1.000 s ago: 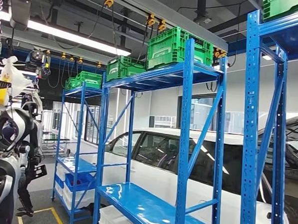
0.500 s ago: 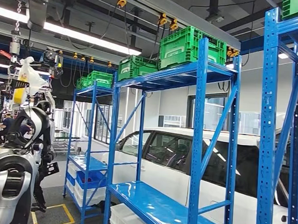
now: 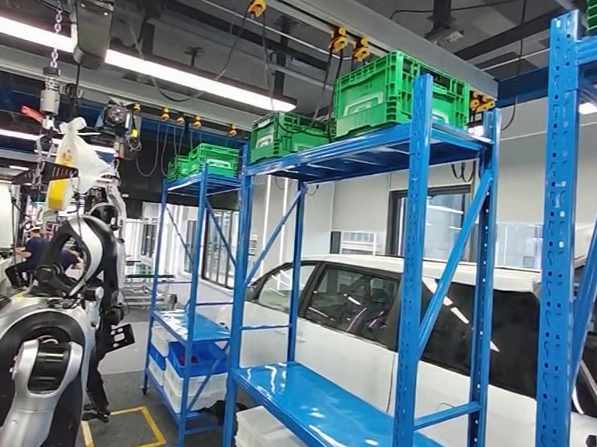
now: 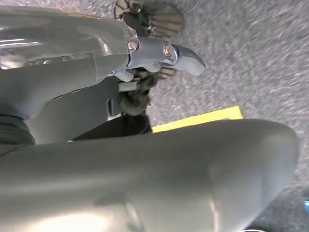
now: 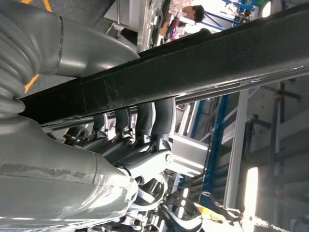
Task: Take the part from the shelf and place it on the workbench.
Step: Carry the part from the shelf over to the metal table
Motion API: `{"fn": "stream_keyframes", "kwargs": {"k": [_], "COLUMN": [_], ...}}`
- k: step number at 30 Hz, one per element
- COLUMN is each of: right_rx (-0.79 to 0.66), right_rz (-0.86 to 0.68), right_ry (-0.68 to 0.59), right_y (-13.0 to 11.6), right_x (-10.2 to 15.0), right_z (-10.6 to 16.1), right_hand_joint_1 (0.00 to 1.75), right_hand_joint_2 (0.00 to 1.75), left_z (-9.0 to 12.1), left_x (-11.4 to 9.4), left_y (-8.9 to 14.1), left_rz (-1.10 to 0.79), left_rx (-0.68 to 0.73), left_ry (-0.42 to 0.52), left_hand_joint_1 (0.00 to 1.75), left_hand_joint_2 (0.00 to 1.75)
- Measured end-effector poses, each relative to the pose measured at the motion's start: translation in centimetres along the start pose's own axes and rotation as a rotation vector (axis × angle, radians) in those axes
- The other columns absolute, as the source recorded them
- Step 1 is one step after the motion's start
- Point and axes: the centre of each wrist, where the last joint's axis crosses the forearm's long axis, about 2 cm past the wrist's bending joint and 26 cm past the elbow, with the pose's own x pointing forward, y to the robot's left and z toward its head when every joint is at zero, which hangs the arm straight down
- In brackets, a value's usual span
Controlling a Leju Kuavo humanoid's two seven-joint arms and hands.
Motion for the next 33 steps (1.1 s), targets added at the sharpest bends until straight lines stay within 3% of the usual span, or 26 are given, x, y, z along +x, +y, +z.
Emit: {"fn": "stream_keyframes", "kwargs": {"k": [33], "right_rx": [0.001], "right_rz": [0.018], "right_ry": [0.004], "right_y": [0.09], "right_x": [0.06], "right_z": [0.15], "right_hand_joint_1": [1.75], "right_hand_joint_2": [1.75], "left_z": [0.0], "left_x": [0.03], "left_y": [0.11], "left_rz": [0.014], "left_rx": [0.009], "left_ry": [-0.006], "left_hand_joint_1": [0.0], "left_hand_joint_2": [1.75]}}
